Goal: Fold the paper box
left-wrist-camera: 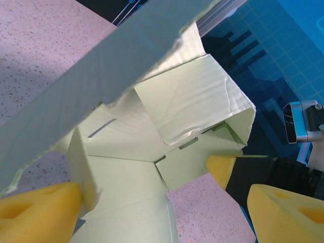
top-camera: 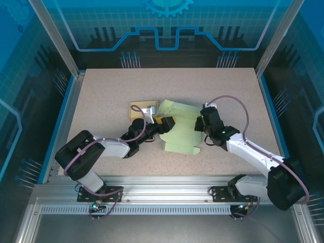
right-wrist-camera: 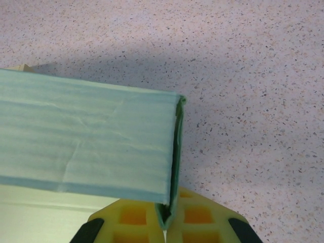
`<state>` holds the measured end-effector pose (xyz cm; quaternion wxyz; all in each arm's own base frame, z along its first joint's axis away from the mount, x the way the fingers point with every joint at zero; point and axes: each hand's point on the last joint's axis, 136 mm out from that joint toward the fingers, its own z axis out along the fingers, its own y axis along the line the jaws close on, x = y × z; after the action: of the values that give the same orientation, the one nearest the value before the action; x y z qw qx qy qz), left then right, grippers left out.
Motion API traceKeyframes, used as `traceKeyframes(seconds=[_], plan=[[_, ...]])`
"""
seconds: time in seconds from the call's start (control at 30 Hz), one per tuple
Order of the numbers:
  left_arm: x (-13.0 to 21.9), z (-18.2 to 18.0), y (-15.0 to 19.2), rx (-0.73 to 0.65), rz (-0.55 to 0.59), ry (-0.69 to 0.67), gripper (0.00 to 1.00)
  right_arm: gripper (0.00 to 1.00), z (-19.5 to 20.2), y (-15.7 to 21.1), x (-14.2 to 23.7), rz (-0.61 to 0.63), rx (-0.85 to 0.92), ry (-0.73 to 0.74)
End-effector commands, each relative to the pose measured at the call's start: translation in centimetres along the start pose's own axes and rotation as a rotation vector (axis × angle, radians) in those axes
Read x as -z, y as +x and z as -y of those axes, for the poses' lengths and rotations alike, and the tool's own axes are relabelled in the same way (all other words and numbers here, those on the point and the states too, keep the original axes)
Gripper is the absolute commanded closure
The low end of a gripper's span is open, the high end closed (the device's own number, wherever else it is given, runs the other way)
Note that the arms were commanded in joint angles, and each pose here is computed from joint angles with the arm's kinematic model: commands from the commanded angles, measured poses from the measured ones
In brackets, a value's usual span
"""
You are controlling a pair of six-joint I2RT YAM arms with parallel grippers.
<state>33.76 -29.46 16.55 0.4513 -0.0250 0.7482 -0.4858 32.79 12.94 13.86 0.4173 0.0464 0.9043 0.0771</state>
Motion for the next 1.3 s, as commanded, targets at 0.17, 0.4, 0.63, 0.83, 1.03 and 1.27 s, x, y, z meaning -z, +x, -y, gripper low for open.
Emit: traceKeyframes(seconds=[0.17,0.4,0.63,0.83,1.03,1.27], plan=[[-2.6,3.0,0.3,-0.052,-0.088,0.135,0.22,1.0,-1.2,0.3,0.0,-0.004,0.034,-0.019],[-1.8,1.4,1.4,-0.075,-0.114,0.075,0.21,1.0,-1.6,0.2,0.1,-0.005,0.035,-0.034],[1.6,4.2,1.1,-0.141,-0.125,0.175,0.17,1.0,-0.9,0.0,-0.1,-0.009,0.034,0.021],[5.4,6.7,-0.4,-0.225,-0.114,0.185,0.11,1.0,-1.1,-0.3,0.0,-0.02,0.041,0.019],[10.6,1.8,-5.8,-0.395,0.028,-0.26,0.07,1.0,-1.5,-0.2,0.6,-0.038,0.034,-0.013],[14.0,-3.9,-9.6,-0.368,0.118,-0.485,0.09,1.0,-2.3,-0.1,1.4,-0.063,0.026,-0.066]])
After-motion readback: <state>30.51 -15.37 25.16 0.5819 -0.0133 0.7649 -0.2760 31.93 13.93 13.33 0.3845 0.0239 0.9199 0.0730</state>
